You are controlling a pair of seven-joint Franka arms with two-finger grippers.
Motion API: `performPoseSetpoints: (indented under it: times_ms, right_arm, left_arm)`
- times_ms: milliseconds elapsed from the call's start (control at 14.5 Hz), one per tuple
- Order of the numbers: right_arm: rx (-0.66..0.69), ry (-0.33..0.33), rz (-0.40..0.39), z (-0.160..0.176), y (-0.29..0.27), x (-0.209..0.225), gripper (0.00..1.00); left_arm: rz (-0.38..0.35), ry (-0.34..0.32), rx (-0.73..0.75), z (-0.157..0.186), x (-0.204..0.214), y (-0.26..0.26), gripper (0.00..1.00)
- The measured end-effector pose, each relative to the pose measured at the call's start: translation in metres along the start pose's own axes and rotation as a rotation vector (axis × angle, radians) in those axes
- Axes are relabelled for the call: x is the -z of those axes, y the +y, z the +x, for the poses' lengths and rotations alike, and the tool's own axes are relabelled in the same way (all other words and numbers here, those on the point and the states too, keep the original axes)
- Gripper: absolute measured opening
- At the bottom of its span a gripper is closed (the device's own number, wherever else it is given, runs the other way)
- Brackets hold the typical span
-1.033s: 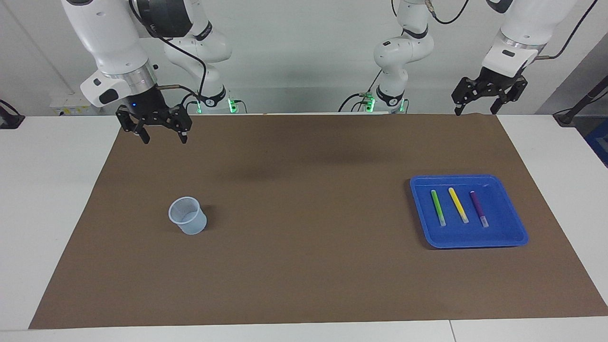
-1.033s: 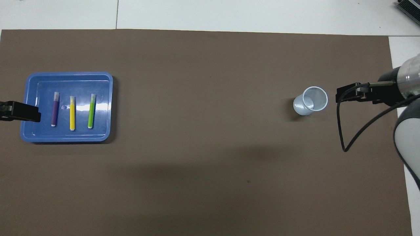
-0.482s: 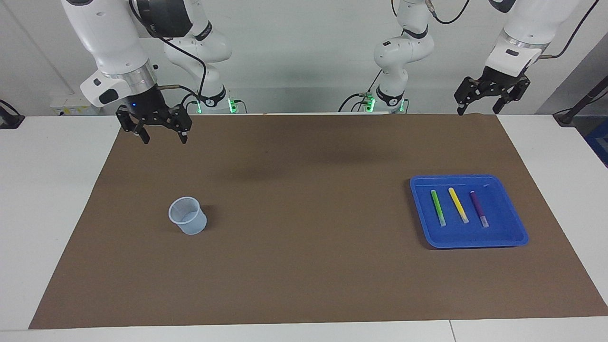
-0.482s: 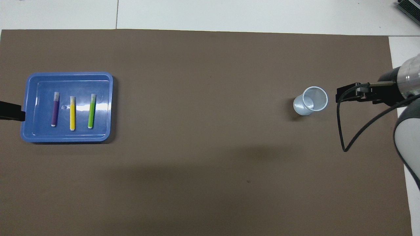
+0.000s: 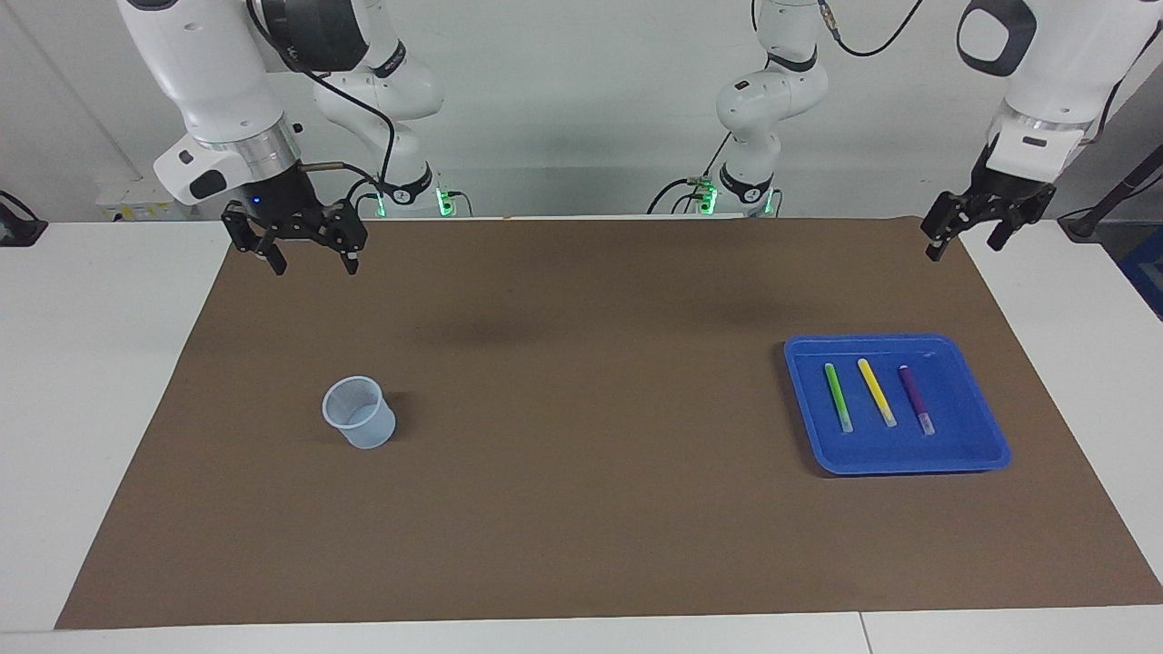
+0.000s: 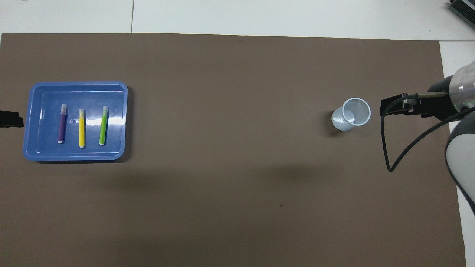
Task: Transfer and insert pens with both arms
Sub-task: 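Lower the left gripper onto the purple pen and grasp it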
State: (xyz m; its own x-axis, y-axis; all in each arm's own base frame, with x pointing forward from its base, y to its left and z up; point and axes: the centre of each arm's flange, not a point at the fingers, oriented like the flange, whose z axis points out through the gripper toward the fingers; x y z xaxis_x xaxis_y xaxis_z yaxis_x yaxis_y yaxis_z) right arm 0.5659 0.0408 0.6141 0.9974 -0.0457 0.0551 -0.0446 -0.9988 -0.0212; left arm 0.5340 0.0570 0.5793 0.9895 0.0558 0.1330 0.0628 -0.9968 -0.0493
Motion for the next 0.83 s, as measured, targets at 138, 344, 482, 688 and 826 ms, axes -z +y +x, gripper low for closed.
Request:
performPoseSetpoints:
  times_ms: [138,344,482,688,826]
  right_arm:
    - [0.0,0.0,0.0,0.0,0.0,0.0,1.0]
    - [0.0,0.0,0.0,0.0,0.0,0.0,1.0]
    - [0.0,0.0,0.0,0.0,0.0,0.0,1.0]
    - [0.0,0.0,0.0,0.0,0.0,0.0,1.0]
    - [0.0,0.0,0.0,0.0,0.0,0.0,1.0]
  left_arm:
    - [-0.014,-0.027,0.001,0.008,-0.046,-0.011,1.0]
    - [-0.047,-0.016,-0.009,0.039,-0.122,-0.042,0.99]
    - [-0.05,-0.022,-0.027,0.059,-0.156,-0.047,0.97]
    - [-0.046,-0.035,-0.058,0.084,-0.208,-0.059,0.89]
    - [-0.065,-0.062,-0.071,0.087,-0.24,-0.055,0.81]
